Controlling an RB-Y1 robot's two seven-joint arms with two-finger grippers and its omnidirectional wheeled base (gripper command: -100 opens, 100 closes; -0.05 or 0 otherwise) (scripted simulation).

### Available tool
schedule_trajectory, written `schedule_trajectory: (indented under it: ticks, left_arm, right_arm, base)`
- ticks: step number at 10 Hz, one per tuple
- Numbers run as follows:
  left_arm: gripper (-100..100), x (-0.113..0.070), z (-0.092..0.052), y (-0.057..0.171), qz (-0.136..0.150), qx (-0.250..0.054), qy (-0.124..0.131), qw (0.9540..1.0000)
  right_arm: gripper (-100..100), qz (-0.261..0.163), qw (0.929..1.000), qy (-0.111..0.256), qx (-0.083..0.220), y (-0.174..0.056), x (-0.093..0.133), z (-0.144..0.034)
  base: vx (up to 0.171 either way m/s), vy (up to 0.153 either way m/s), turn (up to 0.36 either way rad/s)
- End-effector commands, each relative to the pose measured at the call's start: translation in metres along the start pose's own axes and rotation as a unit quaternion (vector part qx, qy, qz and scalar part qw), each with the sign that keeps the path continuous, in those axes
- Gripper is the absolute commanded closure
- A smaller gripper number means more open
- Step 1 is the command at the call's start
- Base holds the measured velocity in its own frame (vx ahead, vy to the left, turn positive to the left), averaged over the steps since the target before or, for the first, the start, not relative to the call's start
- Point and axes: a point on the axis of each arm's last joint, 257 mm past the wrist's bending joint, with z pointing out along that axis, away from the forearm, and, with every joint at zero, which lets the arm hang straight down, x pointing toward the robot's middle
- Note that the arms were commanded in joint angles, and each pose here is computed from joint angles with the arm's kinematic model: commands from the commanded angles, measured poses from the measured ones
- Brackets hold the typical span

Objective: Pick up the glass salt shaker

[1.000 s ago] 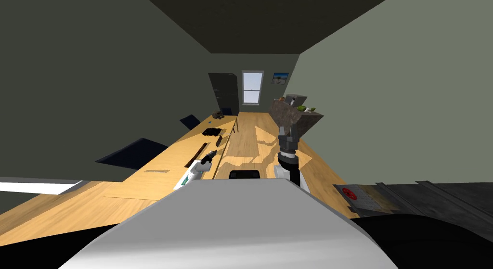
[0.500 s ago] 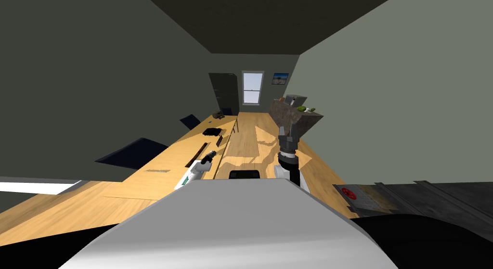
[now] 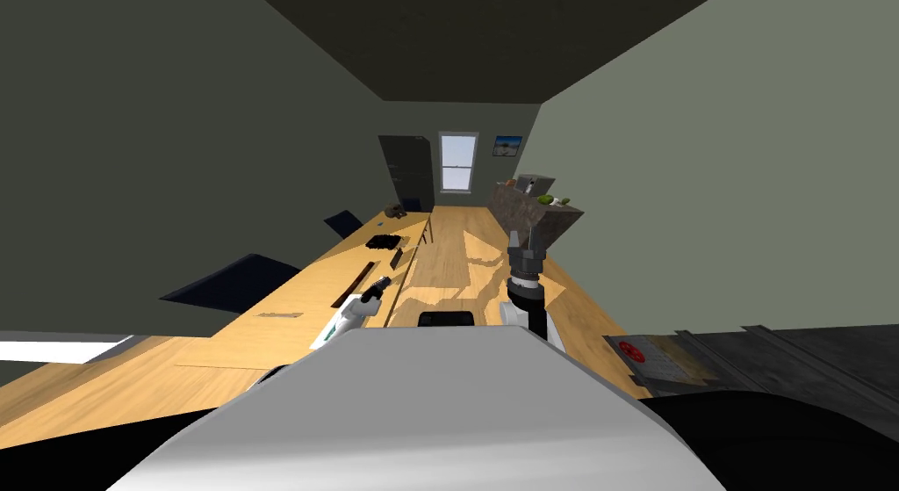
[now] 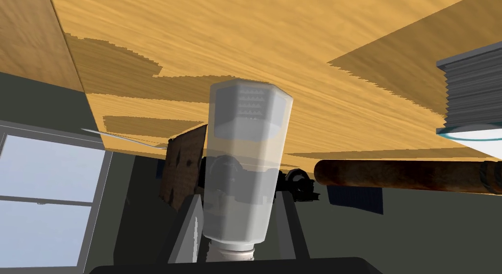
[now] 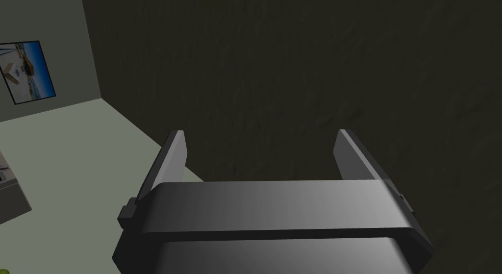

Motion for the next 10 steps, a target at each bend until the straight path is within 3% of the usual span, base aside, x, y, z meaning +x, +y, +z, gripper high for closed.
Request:
schedule_trajectory:
  ticks: [1,6,10]
  left_arm:
    - [100,-0.001,-0.001,0.009,-0.001,0.000,0.002,1.0000]
    - [100,-0.009,-0.004,0.069,-0.014,-0.008,0.005,0.9999]
    - [100,-0.033,-0.010,0.111,-0.013,-0.019,-0.005,0.9997]
  right_arm:
    - [0,0.000,1.0000,0.000,0.000,0.000,0.000,0.000]
    - [0,0.000,1.0000,0.000,0.000,0.000,0.000,0.000]
    - [0,0.000,1.0000,0.000,0.000,0.000,0.000,0.000]
  base:
    - [-0.006,-0.081,-0.027]
    - [0.000,-0.096,-0.050]
    - [0.007,-0.073,-0.038]
